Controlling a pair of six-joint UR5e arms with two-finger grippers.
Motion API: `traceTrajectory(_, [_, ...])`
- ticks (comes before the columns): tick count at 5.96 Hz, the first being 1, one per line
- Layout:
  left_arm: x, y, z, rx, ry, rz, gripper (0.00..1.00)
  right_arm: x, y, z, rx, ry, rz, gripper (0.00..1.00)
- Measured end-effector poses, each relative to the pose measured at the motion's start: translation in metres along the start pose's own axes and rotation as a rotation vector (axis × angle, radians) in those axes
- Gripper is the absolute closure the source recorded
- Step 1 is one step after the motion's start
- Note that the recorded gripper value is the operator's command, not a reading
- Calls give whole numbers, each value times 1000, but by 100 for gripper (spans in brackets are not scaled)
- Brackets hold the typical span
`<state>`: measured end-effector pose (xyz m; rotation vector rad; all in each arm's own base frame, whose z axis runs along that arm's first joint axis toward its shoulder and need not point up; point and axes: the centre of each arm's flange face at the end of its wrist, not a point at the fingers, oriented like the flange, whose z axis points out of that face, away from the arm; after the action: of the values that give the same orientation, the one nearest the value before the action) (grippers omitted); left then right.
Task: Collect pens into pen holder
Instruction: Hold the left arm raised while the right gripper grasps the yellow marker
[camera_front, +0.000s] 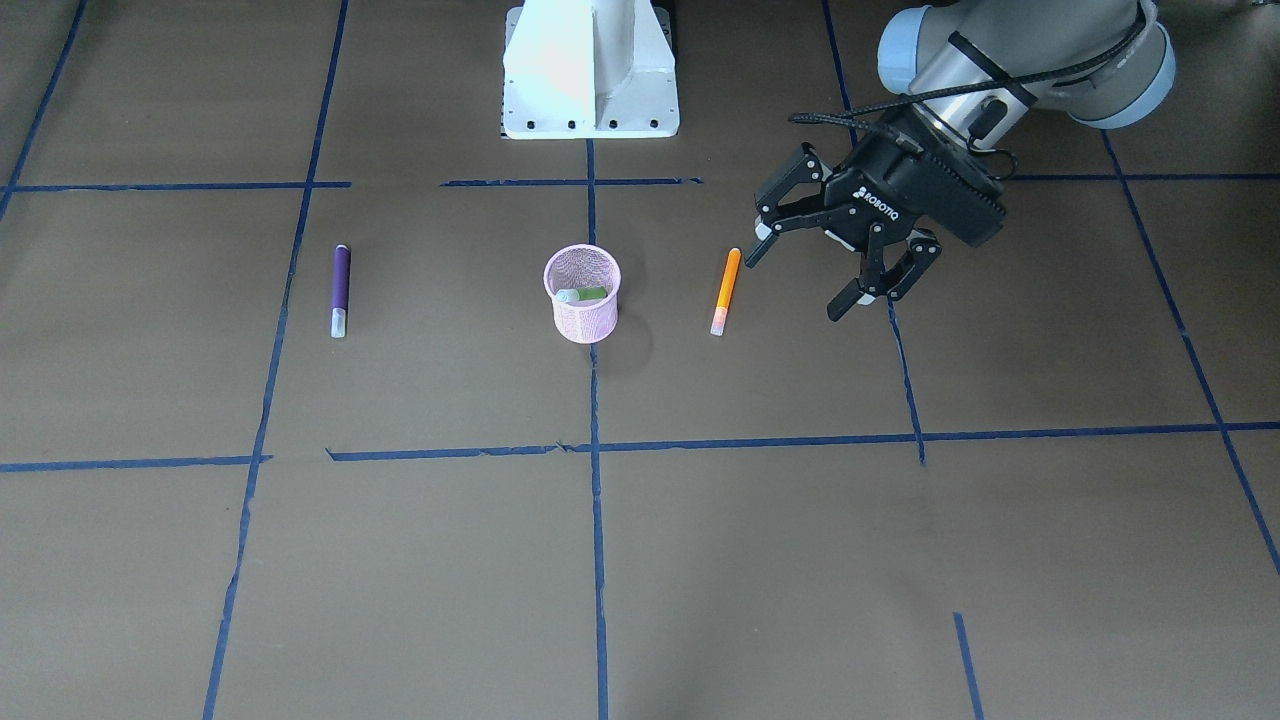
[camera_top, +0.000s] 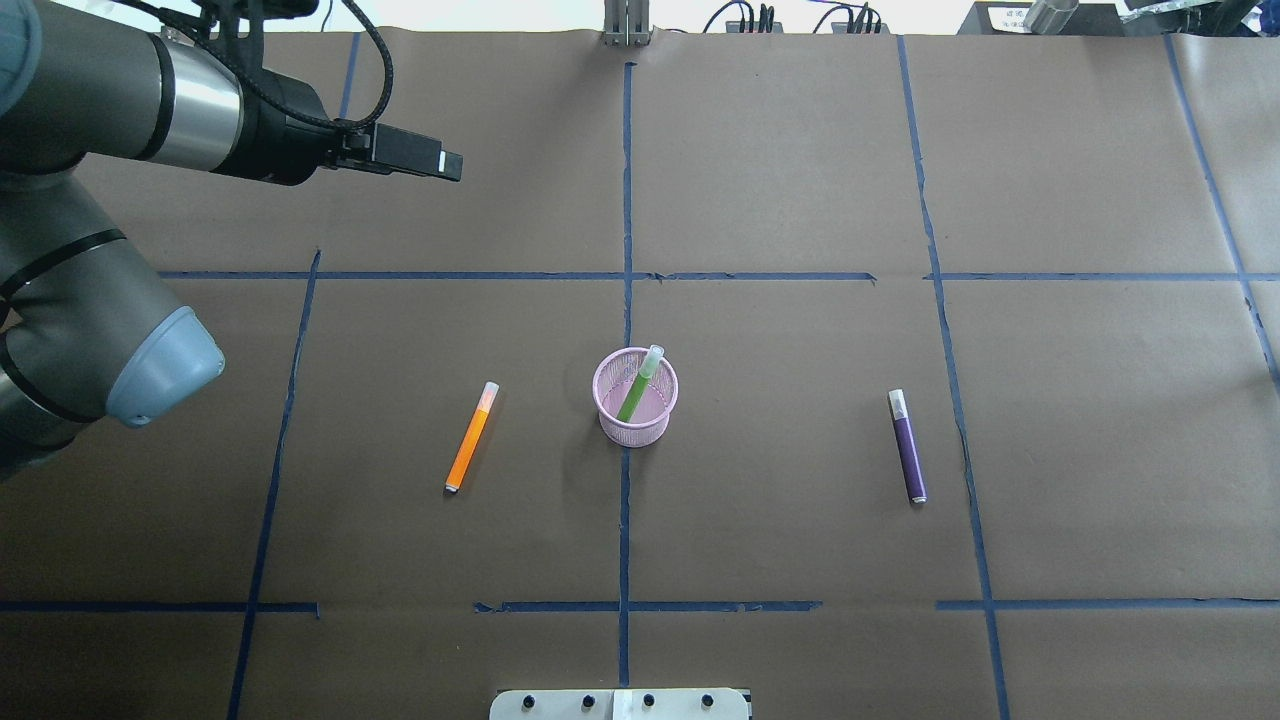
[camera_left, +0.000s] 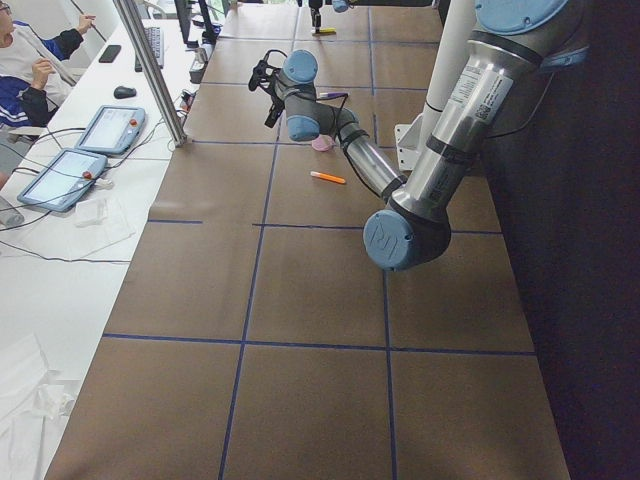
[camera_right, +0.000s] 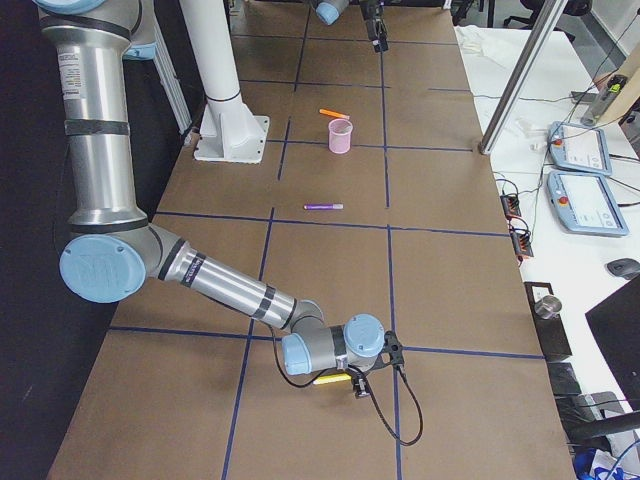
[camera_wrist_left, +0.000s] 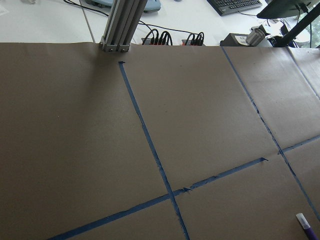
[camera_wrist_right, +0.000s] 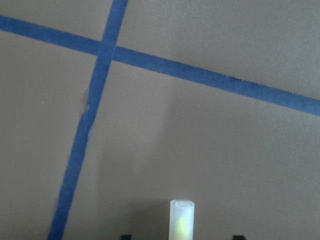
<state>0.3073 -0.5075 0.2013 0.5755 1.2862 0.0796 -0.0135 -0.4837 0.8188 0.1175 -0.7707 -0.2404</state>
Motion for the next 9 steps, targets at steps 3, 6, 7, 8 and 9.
traceTrajectory(3, [-1,0,1,-1,-2,0,0,-2,-1,1,-3,-1,-6,61])
traceTrajectory(6, [-1,1,2,-1,-2,1,0,-2,0,2,-3,-1,-9,88])
traceTrajectory(7, [-1,1,2,0,-1,1,0,-2,1,2,-3,0,-9,100])
traceTrajectory(8, [-1,1,2,0,-1,1,0,-2,3,2,-3,-2,-9,100])
traceTrajectory(9, [-1,1,2,-1,-1,1,0,-3,5,1,0,-4,-12,100])
